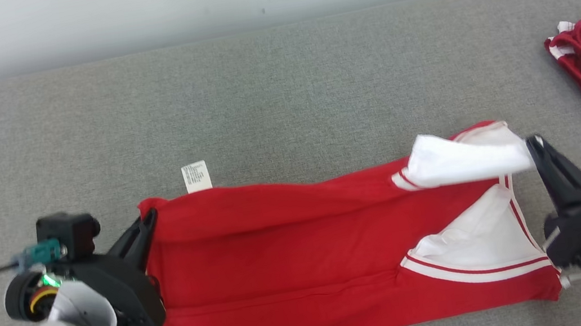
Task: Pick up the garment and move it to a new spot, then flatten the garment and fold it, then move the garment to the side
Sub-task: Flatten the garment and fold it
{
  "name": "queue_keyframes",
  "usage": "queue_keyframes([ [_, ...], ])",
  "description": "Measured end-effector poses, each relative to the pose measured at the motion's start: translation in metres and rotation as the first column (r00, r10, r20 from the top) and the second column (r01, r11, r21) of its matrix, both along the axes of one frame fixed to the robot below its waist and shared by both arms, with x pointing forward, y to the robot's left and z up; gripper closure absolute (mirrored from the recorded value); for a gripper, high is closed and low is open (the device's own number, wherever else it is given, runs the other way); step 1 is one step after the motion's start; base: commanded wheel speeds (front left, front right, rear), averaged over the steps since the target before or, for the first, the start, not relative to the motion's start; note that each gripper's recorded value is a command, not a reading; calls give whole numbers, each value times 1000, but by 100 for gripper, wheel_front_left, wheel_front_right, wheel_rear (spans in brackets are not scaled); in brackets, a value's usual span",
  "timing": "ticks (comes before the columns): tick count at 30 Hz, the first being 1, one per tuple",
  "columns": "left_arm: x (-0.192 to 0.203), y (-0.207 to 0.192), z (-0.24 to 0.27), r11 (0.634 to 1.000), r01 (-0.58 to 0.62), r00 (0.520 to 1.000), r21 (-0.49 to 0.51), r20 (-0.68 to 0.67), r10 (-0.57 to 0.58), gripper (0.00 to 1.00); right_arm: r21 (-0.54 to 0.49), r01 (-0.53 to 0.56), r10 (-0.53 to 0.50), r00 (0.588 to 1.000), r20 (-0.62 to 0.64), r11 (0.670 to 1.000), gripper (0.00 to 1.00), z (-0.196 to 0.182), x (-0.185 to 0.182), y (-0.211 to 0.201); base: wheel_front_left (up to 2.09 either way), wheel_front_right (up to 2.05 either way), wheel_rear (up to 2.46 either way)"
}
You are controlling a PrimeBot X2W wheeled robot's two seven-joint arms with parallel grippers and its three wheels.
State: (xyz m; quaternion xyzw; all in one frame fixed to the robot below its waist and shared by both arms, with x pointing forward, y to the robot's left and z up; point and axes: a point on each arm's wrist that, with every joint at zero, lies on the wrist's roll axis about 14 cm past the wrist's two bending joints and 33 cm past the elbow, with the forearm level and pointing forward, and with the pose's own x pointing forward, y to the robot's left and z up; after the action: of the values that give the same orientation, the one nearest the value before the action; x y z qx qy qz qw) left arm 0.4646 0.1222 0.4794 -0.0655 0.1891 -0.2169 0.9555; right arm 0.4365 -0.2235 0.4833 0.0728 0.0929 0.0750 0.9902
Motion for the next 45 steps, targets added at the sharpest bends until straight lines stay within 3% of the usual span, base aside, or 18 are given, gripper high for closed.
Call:
queue_keyframes([
  [18, -45, 9, -35, 989, -115, 993, -89, 10, 116, 100, 76, 118, -109, 987, -117, 990, 100, -27, -50, 0, 0, 0, 0],
  [19, -45, 10, -34, 989, -120, 992, -87, 21, 123, 90, 77, 120, -110, 987, -120, 990, 100, -28, -52, 0, 0, 0, 0],
  [20, -45, 12, -33, 988, -124, 991, -86, 37, 128, 33, 79, 121, -111, 986, -121, 990, 49, -28, -53, 1, 0, 0, 0],
  [21, -44, 13, -31, 987, -134, 988, -92, 59, 140, 0, 74, 123, -113, 986, -120, 990, 0, -27, -54, 0, 0, 0, 0],
  [28, -49, 28, -22, 974, -200, 967, -110, 141, 214, 0, 72, 136, -130, 988, -88, 988, 0, -17, -57, -6, 0, 0, 0],
  [34, -51, 51, 2, 947, -302, 914, -106, 251, 319, 0, 54, 128, -124, 990, -69, 990, 0, -10, -55, -7, 0, 0, 0],
  [40, -58, 74, 34, 911, -396, 833, -115, 372, 409, 0, 3, 107, -106, 988, -111, 994, 0, -17, -45, -10, 0, 0, 0],
  [45, -69, 80, 31, 903, -420, 821, -95, 385, 422, 0, -20, 92, -94, 982, -162, 996, 0, -30, -35, -9, 0, 0, 0],
])
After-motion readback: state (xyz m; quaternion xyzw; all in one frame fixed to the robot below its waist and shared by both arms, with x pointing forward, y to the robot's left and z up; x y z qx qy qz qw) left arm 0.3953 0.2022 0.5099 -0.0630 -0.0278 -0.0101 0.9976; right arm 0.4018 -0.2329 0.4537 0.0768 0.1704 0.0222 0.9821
